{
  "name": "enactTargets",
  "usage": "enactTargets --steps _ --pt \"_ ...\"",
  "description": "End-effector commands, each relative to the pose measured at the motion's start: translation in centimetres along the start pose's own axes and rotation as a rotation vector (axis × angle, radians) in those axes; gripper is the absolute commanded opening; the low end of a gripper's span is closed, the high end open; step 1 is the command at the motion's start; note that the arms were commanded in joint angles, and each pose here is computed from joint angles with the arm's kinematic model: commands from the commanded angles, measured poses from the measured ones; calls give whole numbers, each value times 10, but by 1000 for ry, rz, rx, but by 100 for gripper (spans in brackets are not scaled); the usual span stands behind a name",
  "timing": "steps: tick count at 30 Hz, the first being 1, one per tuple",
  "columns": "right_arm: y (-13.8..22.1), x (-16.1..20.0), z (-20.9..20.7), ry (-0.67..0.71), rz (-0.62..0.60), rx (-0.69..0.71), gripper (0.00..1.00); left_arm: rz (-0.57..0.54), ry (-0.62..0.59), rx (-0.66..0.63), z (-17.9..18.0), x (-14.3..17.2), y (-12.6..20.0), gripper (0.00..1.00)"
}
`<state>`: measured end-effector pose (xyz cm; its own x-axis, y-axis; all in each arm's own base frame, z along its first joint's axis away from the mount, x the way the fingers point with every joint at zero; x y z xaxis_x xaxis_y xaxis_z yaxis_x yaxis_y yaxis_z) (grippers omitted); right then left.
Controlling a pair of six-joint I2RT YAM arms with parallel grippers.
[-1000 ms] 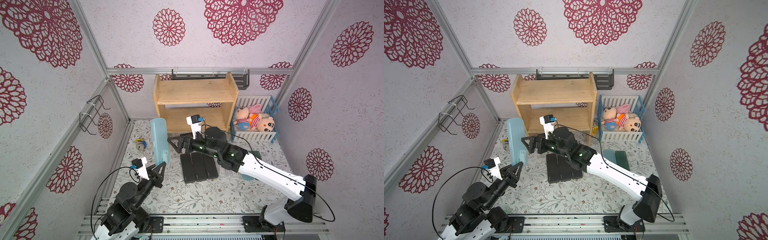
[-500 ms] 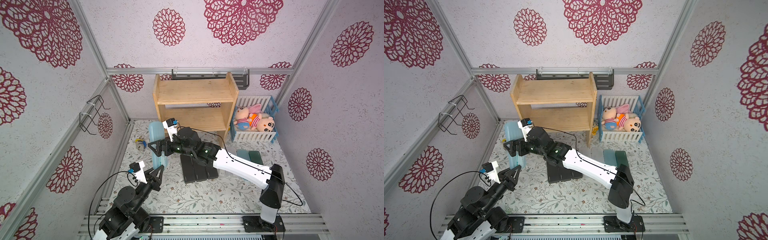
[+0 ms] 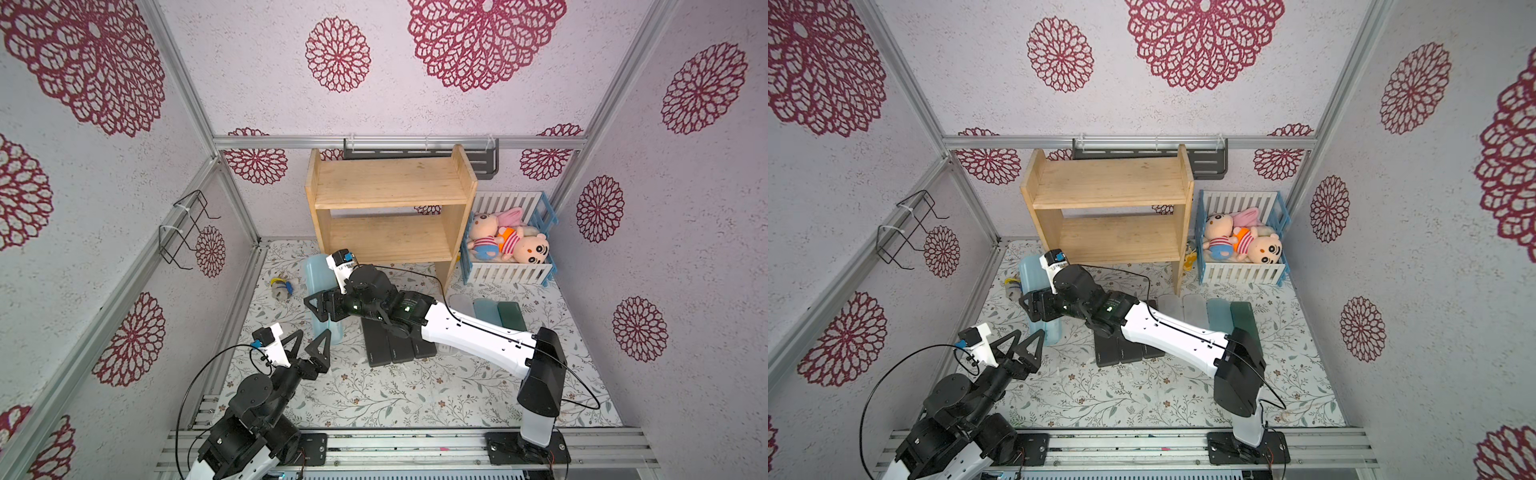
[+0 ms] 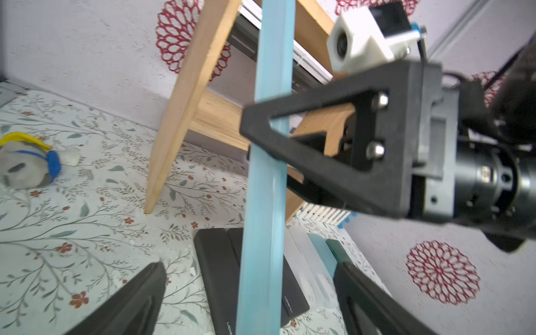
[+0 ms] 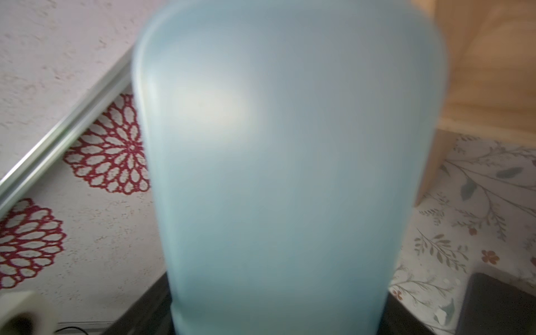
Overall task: Remove the pencil cases from the shelf
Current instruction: Place the pencil case at the center of the board.
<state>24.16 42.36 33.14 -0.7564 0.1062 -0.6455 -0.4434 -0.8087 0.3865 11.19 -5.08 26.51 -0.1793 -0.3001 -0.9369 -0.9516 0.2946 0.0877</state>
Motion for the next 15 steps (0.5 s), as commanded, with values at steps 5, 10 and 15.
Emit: enactTargets --steps 5,10,15 --pt "19 19 -46 -57 12 148 67 -40 45 -232 19 -8 9 97" --pt "-1 54 -79 -101 96 206 69 -100 -16 -307 13 -34 3 97" --pt "-36 68 -91 -127 159 240 69 -26 -55 -283 -2 -47 -14 97"
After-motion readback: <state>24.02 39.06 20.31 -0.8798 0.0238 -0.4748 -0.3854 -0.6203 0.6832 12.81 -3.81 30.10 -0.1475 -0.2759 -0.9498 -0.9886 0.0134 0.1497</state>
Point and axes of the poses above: each gripper's point midway between its finger pads, its own y axis back along the fingers, its own z axis along the line the jaws close on, x = y × z, the point moved 9 cm from there along y, back along the fingers, and after that the axes turned 13 degrees about -y, right-handed, at the moved point
